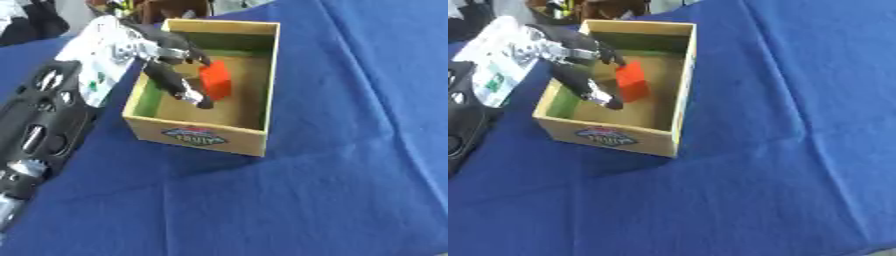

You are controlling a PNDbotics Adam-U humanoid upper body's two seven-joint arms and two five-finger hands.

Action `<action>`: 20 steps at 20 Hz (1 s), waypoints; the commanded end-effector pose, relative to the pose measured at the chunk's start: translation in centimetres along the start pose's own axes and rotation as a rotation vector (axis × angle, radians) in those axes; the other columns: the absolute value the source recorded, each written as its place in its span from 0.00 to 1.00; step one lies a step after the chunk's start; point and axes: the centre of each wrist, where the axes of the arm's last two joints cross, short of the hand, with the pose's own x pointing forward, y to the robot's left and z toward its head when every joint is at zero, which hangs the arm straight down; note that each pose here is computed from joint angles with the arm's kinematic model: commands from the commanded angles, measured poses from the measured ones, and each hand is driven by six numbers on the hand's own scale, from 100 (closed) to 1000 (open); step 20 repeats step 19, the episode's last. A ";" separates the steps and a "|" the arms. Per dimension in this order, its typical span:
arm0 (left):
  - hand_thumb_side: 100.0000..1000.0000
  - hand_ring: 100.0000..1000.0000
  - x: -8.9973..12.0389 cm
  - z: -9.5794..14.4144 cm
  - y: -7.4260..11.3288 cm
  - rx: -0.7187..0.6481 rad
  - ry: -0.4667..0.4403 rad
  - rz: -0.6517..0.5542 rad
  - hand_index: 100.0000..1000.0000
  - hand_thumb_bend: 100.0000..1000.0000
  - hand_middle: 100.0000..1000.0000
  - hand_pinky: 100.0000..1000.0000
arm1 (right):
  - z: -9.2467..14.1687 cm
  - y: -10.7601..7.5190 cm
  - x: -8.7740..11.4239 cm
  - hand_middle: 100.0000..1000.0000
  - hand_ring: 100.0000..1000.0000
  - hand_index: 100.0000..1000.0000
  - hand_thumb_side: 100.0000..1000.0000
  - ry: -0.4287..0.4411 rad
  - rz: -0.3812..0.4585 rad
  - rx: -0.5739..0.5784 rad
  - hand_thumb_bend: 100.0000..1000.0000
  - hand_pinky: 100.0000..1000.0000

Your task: Pick up objects on the table and place them in the box.

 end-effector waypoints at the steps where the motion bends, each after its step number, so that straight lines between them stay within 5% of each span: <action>1: 0.91 0.90 -0.4 3.0 2.4 0.170 0.064 -0.059 0.99 0.43 0.90 0.77 | -0.4 -0.5 0.5 0.69 0.74 0.73 0.57 -0.023 0.002 -0.009 0.00 0.80; 3: 1.00 0.84 -0.2 5.0 3.5 0.349 0.057 -0.033 0.98 0.25 0.82 0.67 | -0.4 -0.5 0.4 0.70 0.74 0.73 0.57 -0.021 0.003 -0.010 0.00 0.80; 8: 1.00 0.71 0.6 12.1 4.3 0.944 0.066 0.135 0.90 0.06 0.69 0.48 | -0.4 -0.7 0.3 0.70 0.74 0.74 0.57 -0.025 0.008 -0.020 0.00 0.80; 14: 1.00 0.63 1.9 18.4 0.3 1.412 0.080 0.329 0.87 0.00 0.60 0.43 | -0.2 -1.1 0.0 0.71 0.75 0.75 0.61 -0.035 0.026 -0.053 0.00 0.80; 20: 1.00 0.65 0.4 19.2 -3.8 1.679 0.052 0.516 0.90 0.00 0.62 0.45 | 0.1 -1.3 -0.2 0.72 0.75 0.77 0.69 -0.045 0.034 -0.073 0.00 0.79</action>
